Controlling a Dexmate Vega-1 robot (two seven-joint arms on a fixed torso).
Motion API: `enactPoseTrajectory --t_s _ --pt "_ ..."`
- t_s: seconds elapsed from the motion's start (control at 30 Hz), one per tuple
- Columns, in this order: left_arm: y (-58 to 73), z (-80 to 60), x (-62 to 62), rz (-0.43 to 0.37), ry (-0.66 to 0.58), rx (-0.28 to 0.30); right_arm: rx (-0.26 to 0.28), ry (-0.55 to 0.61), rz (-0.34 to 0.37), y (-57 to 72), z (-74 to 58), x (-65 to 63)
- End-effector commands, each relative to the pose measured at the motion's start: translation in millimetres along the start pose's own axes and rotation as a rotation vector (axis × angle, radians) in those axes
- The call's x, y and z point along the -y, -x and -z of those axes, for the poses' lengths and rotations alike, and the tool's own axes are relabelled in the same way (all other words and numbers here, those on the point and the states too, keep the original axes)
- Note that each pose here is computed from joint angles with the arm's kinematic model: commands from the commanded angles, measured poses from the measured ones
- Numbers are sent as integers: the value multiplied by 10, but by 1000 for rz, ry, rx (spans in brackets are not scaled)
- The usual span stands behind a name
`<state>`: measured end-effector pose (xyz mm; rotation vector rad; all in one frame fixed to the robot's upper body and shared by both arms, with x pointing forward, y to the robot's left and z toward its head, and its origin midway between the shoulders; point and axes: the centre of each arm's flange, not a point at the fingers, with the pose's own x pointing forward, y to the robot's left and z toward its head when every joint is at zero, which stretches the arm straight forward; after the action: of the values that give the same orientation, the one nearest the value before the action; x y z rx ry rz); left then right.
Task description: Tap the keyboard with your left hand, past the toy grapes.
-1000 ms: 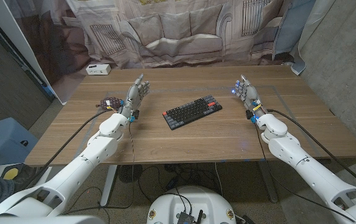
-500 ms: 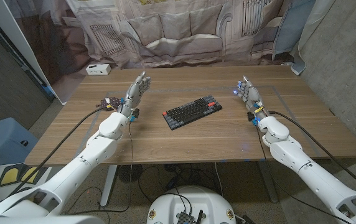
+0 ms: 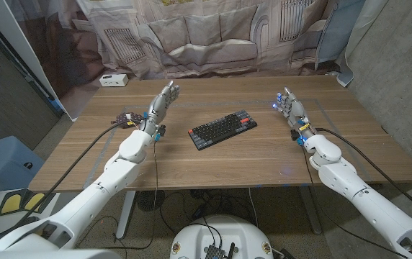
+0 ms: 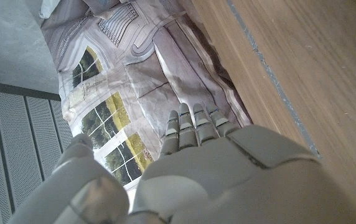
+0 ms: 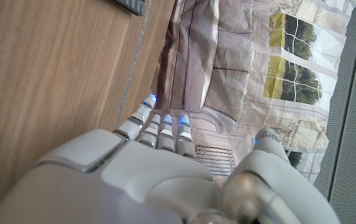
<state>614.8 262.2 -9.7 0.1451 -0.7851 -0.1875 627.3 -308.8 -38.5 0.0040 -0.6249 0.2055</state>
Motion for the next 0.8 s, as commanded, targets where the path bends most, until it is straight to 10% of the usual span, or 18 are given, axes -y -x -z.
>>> enactPoseTrajectory --t_s 0.03,0.8 --pt "99 -235 42 5 -104 61 13 3 9 27 -75 -16" --pt "-64 -349 272 34 -311 117 41 -3 37 104 -55 -30"
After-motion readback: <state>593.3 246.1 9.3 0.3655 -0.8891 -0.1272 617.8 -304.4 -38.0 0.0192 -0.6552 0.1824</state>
